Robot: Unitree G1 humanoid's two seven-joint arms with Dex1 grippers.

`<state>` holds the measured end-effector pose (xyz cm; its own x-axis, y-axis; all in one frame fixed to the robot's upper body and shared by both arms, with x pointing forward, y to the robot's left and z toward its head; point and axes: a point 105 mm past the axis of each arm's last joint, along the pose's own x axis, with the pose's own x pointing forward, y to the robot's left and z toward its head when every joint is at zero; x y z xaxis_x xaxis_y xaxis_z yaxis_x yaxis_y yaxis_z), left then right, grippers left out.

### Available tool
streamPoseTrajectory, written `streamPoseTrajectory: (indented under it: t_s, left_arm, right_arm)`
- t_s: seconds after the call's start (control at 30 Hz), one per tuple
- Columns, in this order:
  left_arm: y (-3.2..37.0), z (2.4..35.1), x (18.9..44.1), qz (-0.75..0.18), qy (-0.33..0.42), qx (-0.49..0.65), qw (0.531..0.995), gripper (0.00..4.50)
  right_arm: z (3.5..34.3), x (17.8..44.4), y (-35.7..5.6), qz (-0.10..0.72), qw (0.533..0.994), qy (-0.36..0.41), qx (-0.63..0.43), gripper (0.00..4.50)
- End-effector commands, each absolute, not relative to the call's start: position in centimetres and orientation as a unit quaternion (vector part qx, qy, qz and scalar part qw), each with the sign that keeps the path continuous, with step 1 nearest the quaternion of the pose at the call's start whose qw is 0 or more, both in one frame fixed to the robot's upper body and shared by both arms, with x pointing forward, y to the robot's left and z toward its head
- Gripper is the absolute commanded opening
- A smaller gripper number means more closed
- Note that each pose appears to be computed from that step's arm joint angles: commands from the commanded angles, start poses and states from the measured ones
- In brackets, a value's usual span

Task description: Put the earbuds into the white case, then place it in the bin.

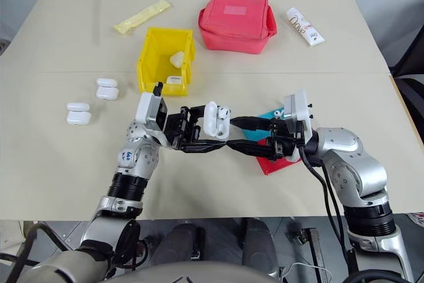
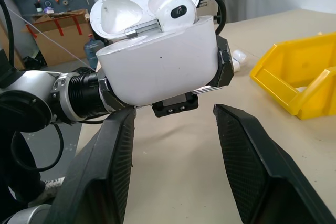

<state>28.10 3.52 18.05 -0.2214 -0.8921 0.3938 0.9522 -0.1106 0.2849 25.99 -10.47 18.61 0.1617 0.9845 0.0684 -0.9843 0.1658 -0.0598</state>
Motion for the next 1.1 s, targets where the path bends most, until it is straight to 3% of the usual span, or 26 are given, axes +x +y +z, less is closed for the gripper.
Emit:
streamPoseTrajectory:
  t_s: [0.03,0.33,0.6,0.83,1.1]
  left_arm:
    - [3.5,18.3,28.1,-0.745,-0.241,-0.041,0.621,2.76]
    - [4.2,17.5,29.2,-0.728,-0.211,-0.013,0.652,2.76]
    - [5.3,17.4,30.3,-0.701,-0.213,-0.009,0.68,2.76]
    - [6.0,17.3,31.0,-0.688,-0.211,-0.005,0.694,2.76]
    - [6.2,17.3,31.0,-0.687,-0.215,-0.004,0.695,2.76]
  right_arm:
    - [19.4,26.3,-11.5,0.612,0.787,-0.046,-0.06,2.45]
    - [18.5,26.1,-17.6,0.473,0.864,0.032,-0.168,2.45]
    - [18.3,21.8,-25.6,0.284,0.937,0.078,-0.188,2.45]
    - [18.2,18.8,-27.6,0.218,0.952,0.107,-0.185,2.45]
    - [18.9,19.8,-26.6,0.23,0.949,0.105,-0.186,2.45]
